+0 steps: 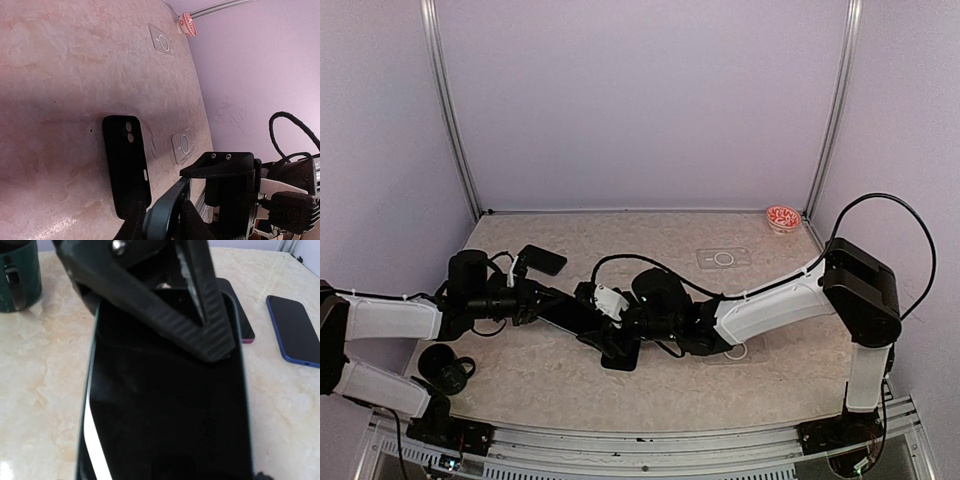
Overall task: Put the phone into the phone case
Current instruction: Pass from the right arm to the left
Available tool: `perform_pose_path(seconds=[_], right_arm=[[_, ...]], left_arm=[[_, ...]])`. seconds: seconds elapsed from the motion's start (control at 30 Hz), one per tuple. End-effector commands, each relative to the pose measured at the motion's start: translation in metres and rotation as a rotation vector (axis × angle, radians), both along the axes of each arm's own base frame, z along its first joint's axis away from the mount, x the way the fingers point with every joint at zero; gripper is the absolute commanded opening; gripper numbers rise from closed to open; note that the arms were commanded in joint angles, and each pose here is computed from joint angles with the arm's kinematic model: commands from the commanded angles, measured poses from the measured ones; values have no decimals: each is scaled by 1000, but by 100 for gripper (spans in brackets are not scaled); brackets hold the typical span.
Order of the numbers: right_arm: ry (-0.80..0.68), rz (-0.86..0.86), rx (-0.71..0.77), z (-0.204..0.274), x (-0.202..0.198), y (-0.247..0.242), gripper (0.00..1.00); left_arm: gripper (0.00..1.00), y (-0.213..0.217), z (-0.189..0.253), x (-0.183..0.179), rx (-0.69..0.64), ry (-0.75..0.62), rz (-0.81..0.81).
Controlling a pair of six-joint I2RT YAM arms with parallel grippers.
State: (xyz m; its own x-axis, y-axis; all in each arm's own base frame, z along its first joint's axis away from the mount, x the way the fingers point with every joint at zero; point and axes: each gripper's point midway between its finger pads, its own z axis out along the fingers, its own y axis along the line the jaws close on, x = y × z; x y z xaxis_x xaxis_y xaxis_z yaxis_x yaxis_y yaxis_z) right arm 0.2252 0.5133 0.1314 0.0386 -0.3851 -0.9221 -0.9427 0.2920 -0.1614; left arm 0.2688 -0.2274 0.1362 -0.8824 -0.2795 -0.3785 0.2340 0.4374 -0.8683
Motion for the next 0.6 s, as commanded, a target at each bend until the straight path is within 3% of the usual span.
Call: perform_pose_path(seconds=[0.0,0.17,0.27,0.4,0.57], right_arm=[[-58,-15,85,36,7,-2,65],[-68,-23,89,36,8,-4,67],[-58,-39,89,37,11,-6,77],[55,-43,137,55,17,-15,98],[258,-9,225,80,16,-38,99]], left_arm=[[15,-8,12,-1,-24,-32,-48],[7,-10,15,-2,-42,-38,-55],[3,-11,19,-2,-56,-45,-61],[0,-12,30,-2,-78,-80,-62],[0,-11,56,-2,-116,-175,-62]])
